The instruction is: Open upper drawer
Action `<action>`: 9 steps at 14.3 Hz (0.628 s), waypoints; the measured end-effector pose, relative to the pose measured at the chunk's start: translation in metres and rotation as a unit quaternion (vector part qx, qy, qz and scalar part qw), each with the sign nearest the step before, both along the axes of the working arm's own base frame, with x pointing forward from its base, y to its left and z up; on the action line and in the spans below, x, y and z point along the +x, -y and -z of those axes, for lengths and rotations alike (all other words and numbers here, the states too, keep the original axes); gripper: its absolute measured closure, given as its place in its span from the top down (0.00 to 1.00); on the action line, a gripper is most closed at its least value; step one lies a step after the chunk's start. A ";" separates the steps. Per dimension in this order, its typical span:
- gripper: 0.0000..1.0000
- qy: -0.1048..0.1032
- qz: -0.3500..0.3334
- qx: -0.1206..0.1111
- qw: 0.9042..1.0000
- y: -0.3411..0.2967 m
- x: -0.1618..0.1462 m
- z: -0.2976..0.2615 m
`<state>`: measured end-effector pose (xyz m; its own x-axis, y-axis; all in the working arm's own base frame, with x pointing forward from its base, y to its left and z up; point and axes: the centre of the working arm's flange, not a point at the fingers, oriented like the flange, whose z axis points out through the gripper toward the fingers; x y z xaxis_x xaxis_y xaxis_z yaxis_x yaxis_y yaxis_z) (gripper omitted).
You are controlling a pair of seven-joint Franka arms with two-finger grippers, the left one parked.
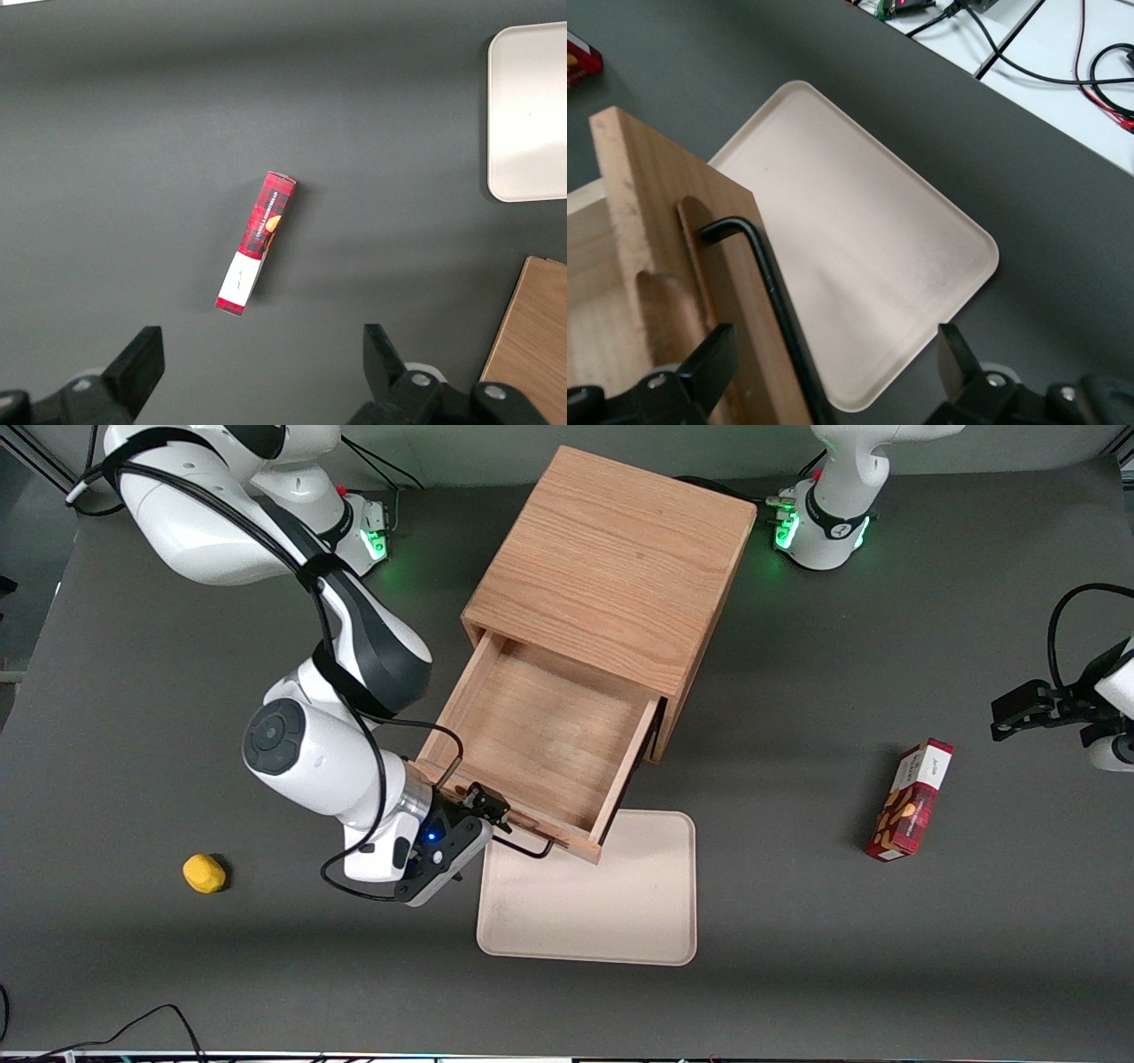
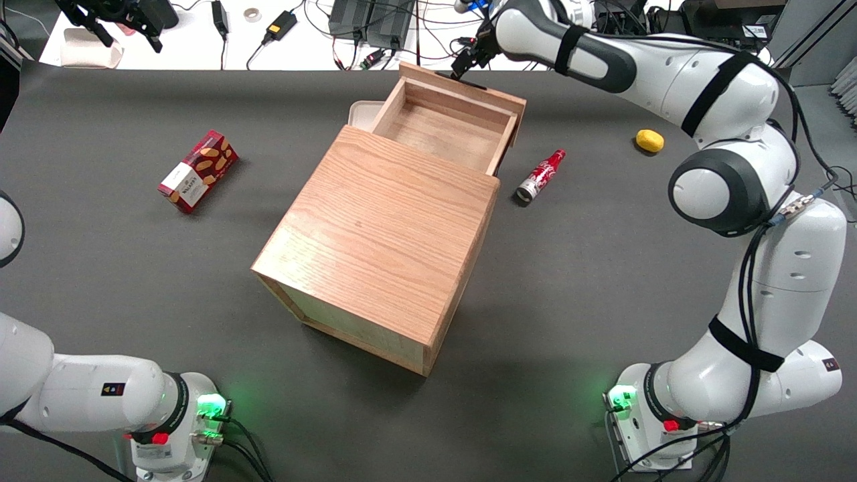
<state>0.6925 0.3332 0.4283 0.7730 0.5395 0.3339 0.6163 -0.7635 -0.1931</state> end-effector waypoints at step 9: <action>1.00 -0.068 0.208 -0.101 0.970 0.138 -0.031 -0.126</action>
<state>0.6619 0.1948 0.5540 0.9676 0.2146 0.1328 0.2254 -0.9716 -0.0723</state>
